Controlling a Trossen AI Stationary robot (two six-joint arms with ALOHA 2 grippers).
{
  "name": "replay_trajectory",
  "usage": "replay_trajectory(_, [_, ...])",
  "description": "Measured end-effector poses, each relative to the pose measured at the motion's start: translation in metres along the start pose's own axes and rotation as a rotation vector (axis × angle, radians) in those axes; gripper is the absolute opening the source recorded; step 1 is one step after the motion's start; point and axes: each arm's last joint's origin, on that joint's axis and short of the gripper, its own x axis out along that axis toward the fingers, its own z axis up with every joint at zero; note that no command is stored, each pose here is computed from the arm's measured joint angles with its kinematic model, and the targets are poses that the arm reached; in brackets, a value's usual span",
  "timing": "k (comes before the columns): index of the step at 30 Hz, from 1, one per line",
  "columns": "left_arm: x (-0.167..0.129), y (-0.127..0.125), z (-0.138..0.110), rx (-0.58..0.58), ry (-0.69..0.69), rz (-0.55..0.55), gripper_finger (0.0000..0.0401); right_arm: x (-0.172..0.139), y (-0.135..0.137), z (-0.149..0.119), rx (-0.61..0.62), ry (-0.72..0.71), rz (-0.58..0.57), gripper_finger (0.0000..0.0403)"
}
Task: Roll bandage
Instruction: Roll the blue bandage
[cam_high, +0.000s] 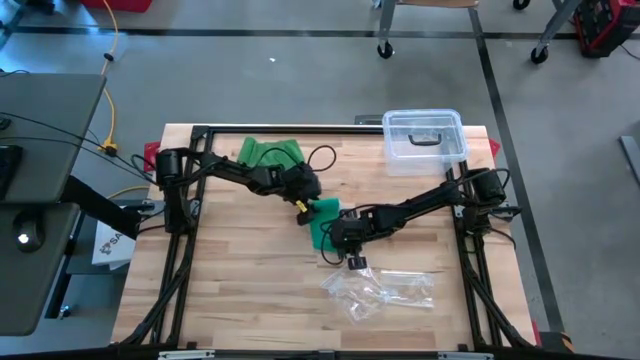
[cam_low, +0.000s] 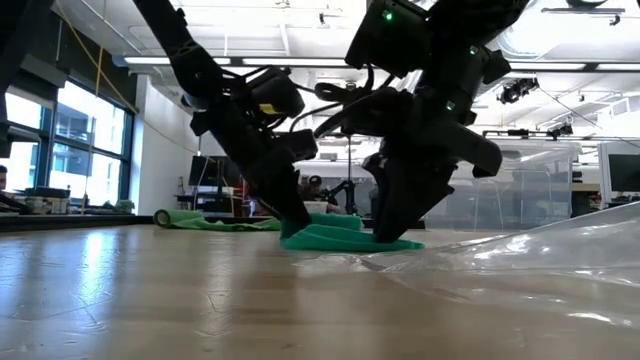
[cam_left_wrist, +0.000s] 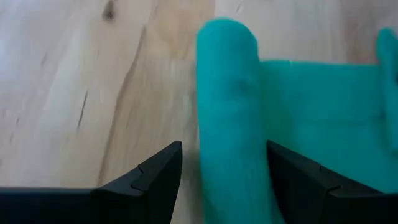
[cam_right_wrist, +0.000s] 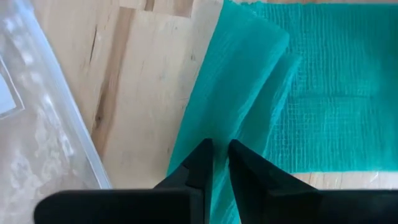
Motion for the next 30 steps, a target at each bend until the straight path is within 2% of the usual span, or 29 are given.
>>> replay_trajectory(5, [0.0,0.001,-0.003,0.001,0.013,0.066,0.0187,-0.002,-0.008,0.0,0.123,-0.001,0.069,0.0062])
replay_trajectory(8, [0.0,0.001,-0.003,0.005,0.021,0.137,0.017,-0.008,-0.013,0.002,0.138,-0.021,0.136,0.0103])
replay_trajectory(11, [0.0,0.002,-0.003,0.006,0.017,0.171,0.0158,-0.019,-0.016,0.004,0.101,-0.043,0.175,0.0151])
replay_trajectory(13, [0.0,0.002,-0.003,0.007,0.017,0.176,0.0153,-0.027,-0.016,0.006,0.065,-0.06,0.16,0.0174])
replay_trajectory(16, [0.0,0.0,-0.003,0.012,0.018,0.185,0.015,-0.035,-0.024,0.008,0.165,-0.089,0.037,0.0185])
replay_trajectory(20, [0.001,-0.004,-0.003,0.026,0.022,0.199,0.015,-0.028,-0.045,-0.01,0.323,-0.059,0.016,0.0177])
replay_trajectory(24, [0.001,-0.006,-0.003,0.034,0.023,0.199,0.015,-0.014,-0.056,-0.036,0.423,-0.053,0.074,0.0149])
replay_trajectory(27, [0.002,-0.007,-0.003,0.038,0.024,0.201,0.0149,-0.009,-0.058,-0.042,0.445,-0.105,0.152,0.0119])
replay_trajectory(30, [0.002,-0.008,-0.003,0.039,0.023,0.205,0.0149,-0.008,-0.051,-0.042,0.415,-0.143,0.185,0.0089])
